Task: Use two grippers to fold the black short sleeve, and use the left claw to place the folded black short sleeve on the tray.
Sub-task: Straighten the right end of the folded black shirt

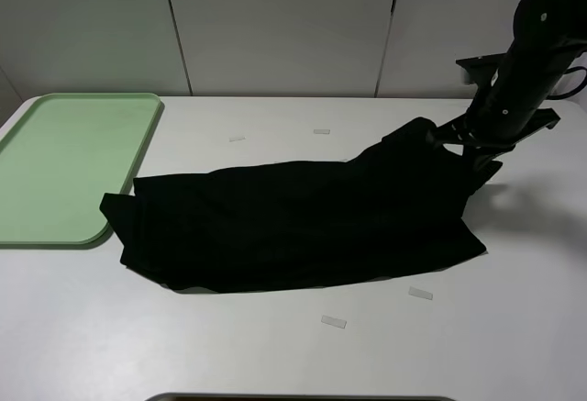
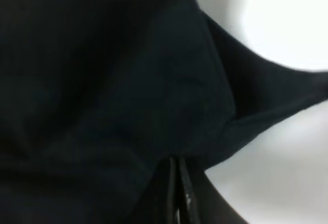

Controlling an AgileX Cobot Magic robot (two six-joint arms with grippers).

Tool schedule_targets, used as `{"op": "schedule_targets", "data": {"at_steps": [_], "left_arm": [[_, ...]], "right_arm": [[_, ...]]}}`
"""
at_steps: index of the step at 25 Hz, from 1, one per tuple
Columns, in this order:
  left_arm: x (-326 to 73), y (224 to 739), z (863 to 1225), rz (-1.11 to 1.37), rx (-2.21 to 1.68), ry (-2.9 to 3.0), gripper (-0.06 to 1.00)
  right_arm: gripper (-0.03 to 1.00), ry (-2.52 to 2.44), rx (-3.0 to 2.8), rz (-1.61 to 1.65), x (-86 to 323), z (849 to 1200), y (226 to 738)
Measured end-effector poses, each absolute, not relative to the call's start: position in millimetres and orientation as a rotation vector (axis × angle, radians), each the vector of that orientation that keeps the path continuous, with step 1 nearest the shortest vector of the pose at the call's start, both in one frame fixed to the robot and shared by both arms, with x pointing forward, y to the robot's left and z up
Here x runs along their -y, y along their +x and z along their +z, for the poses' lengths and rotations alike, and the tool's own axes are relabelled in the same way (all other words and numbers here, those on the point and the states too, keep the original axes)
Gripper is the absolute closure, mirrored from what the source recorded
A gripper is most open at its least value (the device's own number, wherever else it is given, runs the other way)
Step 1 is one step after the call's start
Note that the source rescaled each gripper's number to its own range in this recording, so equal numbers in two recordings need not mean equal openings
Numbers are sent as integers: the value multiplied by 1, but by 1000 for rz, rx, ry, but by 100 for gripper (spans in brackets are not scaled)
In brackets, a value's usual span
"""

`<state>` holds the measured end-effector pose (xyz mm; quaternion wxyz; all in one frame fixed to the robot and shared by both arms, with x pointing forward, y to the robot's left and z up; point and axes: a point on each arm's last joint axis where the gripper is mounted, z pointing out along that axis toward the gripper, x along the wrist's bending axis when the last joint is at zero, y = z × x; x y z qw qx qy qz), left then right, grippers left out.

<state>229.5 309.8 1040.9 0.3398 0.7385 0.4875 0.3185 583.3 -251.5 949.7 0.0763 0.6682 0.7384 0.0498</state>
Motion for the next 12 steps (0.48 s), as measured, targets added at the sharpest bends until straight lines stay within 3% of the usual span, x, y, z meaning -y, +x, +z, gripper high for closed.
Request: {"op": "schedule_targets", "data": {"at_steps": [12], "left_arm": [[-310,229,1041,829,-1269,1922,-6]], "right_arm": [[97,2241,-2182,46,247,952,568]]}}
